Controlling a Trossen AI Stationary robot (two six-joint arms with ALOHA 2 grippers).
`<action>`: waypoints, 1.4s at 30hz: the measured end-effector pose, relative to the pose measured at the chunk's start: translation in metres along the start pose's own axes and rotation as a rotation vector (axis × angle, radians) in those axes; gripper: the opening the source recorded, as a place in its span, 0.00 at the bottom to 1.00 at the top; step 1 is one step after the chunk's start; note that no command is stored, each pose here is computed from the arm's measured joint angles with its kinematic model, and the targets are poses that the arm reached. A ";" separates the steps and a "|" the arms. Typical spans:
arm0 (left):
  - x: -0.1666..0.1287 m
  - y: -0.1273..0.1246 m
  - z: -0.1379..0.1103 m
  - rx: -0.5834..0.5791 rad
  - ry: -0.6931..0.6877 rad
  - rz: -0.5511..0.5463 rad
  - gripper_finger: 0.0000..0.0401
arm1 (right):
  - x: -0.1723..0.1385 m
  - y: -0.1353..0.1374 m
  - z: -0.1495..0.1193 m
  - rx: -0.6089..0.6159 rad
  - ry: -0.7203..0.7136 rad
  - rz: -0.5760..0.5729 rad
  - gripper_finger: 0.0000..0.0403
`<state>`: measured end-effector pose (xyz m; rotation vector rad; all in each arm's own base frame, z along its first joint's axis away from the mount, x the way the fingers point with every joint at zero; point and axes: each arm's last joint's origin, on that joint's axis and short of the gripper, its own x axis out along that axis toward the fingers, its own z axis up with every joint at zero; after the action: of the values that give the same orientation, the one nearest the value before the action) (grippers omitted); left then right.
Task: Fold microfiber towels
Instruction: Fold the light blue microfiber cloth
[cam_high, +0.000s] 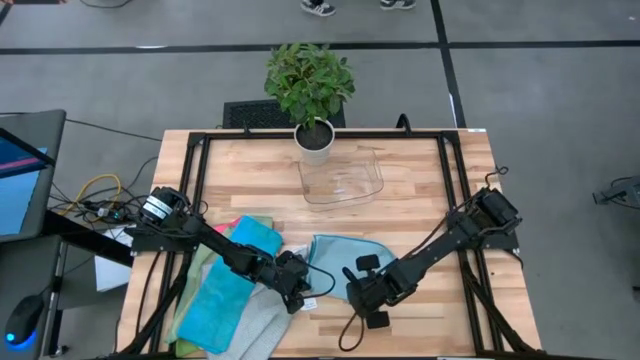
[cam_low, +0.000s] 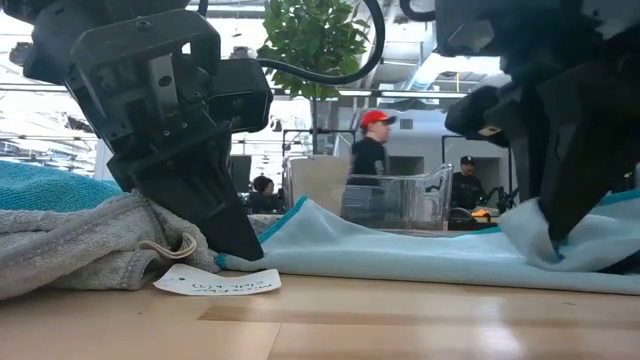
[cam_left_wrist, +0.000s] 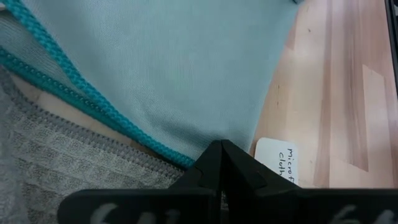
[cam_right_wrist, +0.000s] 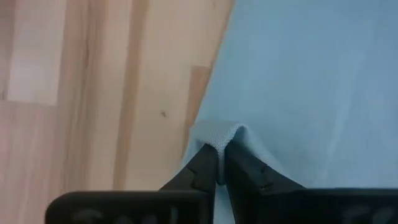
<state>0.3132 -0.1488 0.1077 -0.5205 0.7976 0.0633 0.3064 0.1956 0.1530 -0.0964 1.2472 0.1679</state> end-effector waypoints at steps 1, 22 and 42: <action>0.000 0.000 0.000 0.000 -0.001 -0.001 0.00 | 0.000 -0.001 0.000 0.001 0.005 -0.003 0.15; 0.000 0.000 0.000 -0.001 -0.003 -0.001 0.00 | -0.003 -0.016 0.014 0.026 -0.077 -0.014 0.44; 0.000 -0.001 0.001 -0.013 0.012 -0.024 0.00 | -0.050 0.011 -0.055 -0.158 0.177 -0.070 0.54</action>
<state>0.3140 -0.1490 0.1083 -0.5430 0.8027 0.0430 0.2373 0.1935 0.1836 -0.2964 1.4033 0.2003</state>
